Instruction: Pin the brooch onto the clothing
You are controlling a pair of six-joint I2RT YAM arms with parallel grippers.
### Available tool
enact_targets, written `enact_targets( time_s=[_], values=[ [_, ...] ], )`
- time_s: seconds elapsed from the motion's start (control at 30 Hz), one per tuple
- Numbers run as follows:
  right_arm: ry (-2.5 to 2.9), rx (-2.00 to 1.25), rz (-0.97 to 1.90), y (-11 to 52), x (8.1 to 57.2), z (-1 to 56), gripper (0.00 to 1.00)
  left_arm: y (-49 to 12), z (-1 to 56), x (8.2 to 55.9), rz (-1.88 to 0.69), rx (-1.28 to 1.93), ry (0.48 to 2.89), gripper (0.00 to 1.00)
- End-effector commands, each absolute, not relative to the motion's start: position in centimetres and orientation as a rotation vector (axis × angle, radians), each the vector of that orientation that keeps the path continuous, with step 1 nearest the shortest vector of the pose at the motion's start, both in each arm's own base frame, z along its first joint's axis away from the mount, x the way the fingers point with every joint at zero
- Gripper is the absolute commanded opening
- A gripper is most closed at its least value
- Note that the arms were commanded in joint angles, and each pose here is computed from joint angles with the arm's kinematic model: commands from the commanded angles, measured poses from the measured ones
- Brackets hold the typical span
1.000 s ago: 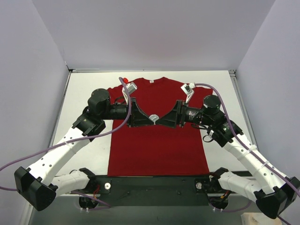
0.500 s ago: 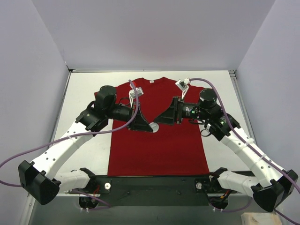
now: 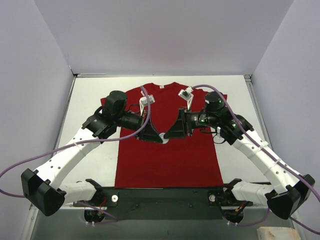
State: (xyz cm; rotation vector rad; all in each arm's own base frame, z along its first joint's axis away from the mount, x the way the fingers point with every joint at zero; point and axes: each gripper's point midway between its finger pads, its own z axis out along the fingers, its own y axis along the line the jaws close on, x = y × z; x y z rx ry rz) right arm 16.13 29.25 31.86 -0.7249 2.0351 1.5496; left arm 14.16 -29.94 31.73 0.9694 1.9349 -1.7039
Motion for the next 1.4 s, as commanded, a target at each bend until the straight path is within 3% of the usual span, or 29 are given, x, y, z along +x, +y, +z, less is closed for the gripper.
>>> enact_targets(
  time_s=[0.0, 0.17, 0.3, 0.43, 0.47, 0.6, 0.67, 0.7, 0.8, 0.93, 0.97, 1.1, 1.37],
  values=[
    [1.98, -0.798, 1.568, 29.8, 15.8, 33.2, 0.34, -30.2, 32.7, 13.4, -1.723, 1.037, 1.883, 0.0],
    [1.998, -0.812, 1.576, 30.4, 15.9, 32.7, 0.26, -30.5, 32.2, 13.2, -1.713, 1.057, 1.907, 0.0],
    [2.022, -0.815, 1.578, 30.7, 16.1, 32.1, 0.0, -30.4, 31.9, 13.0, -1.709, 1.071, 1.92, 0.0],
    [2.013, -0.833, 1.567, 30.6, 15.9, 32.0, 0.0, -30.1, 32.0, 13.7, -1.652, 1.06, 1.927, 0.01],
    [2.014, -0.826, 1.554, 30.5, 15.9, 32.1, 0.0, -29.9, 32.3, 13.9, -1.639, 1.05, 1.925, 0.12],
    [2.016, -0.759, 1.443, 29.8, 17.1, 31.9, 0.0, -29.2, 33.7, 15.8, -1.546, 0.971, 1.91, 0.4],
    [1.993, -0.715, 1.379, 29.1, 17.5, 32.4, 0.0, -28.7, 34.8, 17.0, -1.475, 0.908, 1.884, 0.46],
    [1.997, -0.682, 1.341, 28.8, 18.0, 32.2, 0.0, -28.6, 35.4, 17.3, -1.466, 0.869, 1.881, 0.54],
    [1.93, -0.514, 1.213, 27.2, 19.8, 33.6, 0.0, -28.7, 37.1, 18.2, -1.477, 0.744, 1.824, 0.61],
    [1.768, -0.246, 1.158, 25.1, 21.9, 35.0, 0.0, -29.0, 39.7, 18.5, -1.546, 0.661, 1.677, 0.63],
    [1.633, -0.173, 1.216, 24.4, 21.5, 38.0, 0.0, -29.1, 39.9, 18.5, -1.561, 0.644, 1.667, 0.63],
    [1.38, 0.051, 1.294, 21.8, 21.8, 40.2, 0.0, -29.9, 40.1, 19.2, -1.624, 0.548, 1.676, 0.64],
    [1.247, 0.06, 1.332, 21.6, 21.8, 43.2, 0.0, -33.7, 40.3, 18.3, -1.746, 0.601, 1.679, 0.64]
  ],
)
